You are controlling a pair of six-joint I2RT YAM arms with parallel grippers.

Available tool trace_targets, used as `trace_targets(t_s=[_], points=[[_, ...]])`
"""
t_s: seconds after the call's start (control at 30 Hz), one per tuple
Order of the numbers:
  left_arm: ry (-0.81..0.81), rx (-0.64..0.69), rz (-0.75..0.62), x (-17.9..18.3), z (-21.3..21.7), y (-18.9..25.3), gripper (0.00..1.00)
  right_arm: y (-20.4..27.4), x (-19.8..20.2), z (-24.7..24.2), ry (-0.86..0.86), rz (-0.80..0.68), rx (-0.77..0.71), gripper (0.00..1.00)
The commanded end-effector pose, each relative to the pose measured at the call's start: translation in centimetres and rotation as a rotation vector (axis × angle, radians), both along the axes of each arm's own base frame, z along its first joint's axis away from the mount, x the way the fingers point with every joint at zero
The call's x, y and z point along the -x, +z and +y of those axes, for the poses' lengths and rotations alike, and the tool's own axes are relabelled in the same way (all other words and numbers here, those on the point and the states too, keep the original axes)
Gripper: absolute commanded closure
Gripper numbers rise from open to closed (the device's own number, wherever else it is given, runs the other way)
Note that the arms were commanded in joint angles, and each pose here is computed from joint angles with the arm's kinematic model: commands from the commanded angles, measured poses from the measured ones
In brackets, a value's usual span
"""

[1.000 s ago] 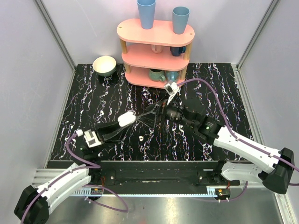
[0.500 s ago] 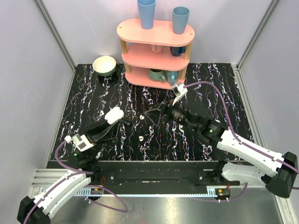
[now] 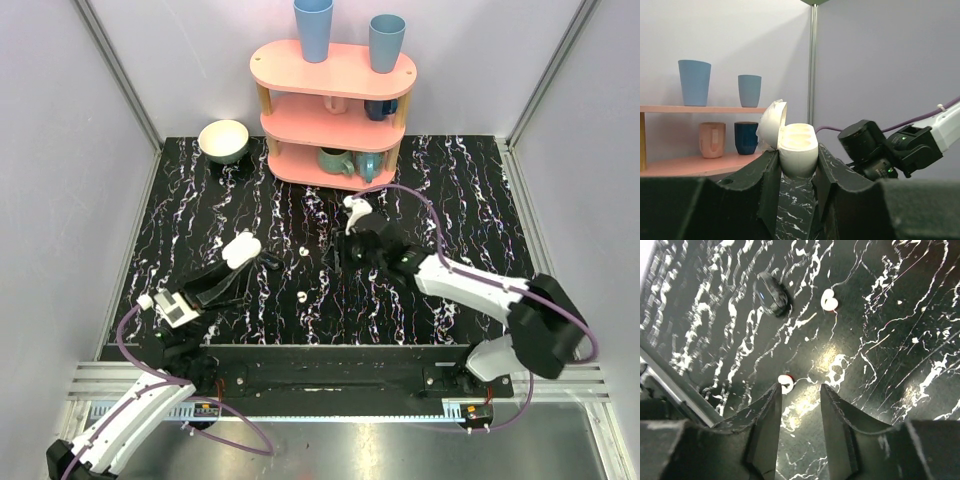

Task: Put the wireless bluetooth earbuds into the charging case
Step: Pick up the left earbud from the center of the board.

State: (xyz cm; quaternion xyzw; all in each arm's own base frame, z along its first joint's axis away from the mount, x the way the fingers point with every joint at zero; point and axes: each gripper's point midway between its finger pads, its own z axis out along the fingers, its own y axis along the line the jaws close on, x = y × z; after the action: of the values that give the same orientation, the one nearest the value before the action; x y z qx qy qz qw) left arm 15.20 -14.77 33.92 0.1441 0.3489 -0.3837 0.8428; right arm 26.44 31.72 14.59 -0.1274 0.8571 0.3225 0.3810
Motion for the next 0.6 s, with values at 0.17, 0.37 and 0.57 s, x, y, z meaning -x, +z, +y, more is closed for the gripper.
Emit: trace_targets(t_s=[0.17,0.37,0.57], points=[[-0.013,-0.05,0.115,-1.7,-1.2,-5.5,1.0,-3.5,-2.8,3.7,0.157,-0.07,0.182,0.56],[-0.018,-0.039,0.117,-1.6,-1.1,-5.6,1.0,-4.5,-3.5,5.7,0.254,-0.101,0.206,0.55],[-0.01,-0.024,0.12,-1.6,-0.8,-5.5,1.0,-5.1,-4.5,7.9,0.309,-0.115,0.184,0.58]])
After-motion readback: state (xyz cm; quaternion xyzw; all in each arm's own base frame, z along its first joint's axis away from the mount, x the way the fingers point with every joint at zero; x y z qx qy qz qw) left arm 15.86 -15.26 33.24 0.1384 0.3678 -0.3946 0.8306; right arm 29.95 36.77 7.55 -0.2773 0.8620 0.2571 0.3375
